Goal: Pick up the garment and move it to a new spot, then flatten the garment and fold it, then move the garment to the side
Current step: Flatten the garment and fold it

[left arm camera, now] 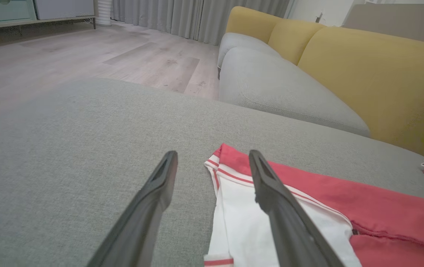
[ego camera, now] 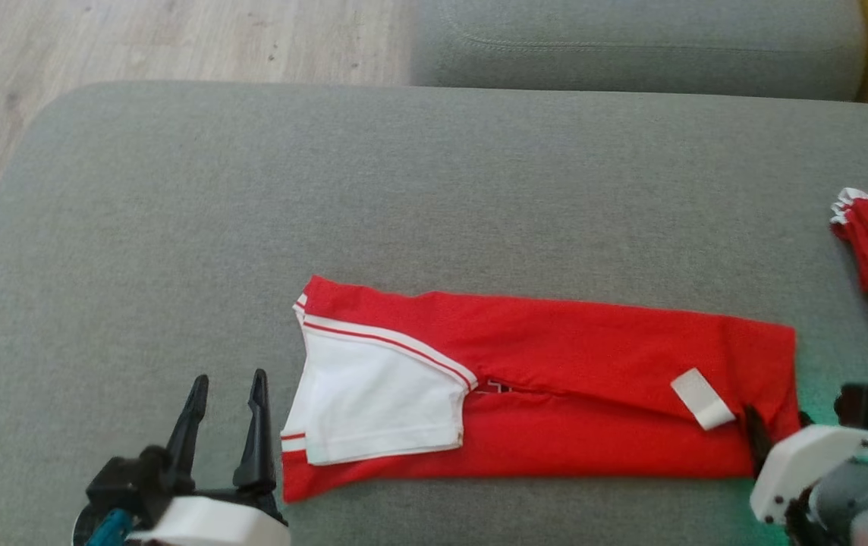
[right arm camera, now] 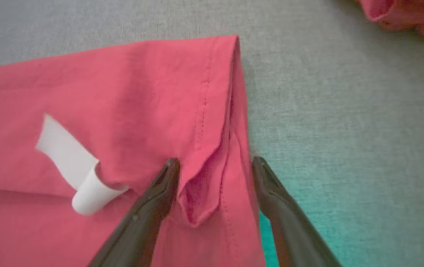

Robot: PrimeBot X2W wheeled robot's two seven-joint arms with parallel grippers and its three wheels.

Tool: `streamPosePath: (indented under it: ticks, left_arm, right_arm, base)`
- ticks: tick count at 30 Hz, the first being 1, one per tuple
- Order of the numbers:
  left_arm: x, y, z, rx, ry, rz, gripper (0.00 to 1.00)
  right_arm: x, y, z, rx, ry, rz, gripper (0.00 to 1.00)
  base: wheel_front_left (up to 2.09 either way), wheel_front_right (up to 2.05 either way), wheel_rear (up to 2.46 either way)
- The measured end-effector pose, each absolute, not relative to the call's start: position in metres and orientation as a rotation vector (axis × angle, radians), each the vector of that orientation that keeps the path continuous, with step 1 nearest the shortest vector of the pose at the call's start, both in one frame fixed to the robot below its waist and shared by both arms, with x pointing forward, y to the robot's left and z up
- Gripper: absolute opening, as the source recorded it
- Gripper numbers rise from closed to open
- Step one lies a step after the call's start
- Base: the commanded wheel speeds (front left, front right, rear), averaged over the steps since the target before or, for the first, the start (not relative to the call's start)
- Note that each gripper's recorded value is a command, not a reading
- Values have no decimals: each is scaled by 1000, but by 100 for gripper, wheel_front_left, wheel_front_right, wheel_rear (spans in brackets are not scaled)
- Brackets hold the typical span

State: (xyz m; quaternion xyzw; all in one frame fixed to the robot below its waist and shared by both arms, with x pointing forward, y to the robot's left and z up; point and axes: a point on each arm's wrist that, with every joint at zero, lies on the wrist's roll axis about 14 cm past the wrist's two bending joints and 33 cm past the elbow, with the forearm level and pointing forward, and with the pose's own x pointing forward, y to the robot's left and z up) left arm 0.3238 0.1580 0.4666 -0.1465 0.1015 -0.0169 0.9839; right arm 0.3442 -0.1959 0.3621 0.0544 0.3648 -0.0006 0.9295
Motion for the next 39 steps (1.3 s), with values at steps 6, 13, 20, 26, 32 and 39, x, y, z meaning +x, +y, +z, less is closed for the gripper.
streamPosePath:
  ticks: [6,13,20,26,32,39]
  left_arm:
    - [322,165,471,-297,193,-6,100]
    - [320,162,472,-297,197,-12,100]
    - [322,147,478,-298,186,-67,100]
    - [322,131,479,-300,190,-118,100]
    - [323,123,482,-293,186,-150,100]
    - [317,118,483,-293,185,-168,100]
  right_arm:
    - [351,-188,356,102,864,41,56]
    - [355,-194,365,122,853,37,0]
    - [362,-254,408,108,720,-94,0]
    - [348,-309,436,107,652,-227,0]
    - [333,-319,449,156,607,-261,0]
    - [347,-244,464,280,554,-64,0]
  base:
    - [0,0,0]
    - [0,0,0]
    - [0,0,0]
    - [0,0,0]
    - [0,0,0]
    - [0,0,0]
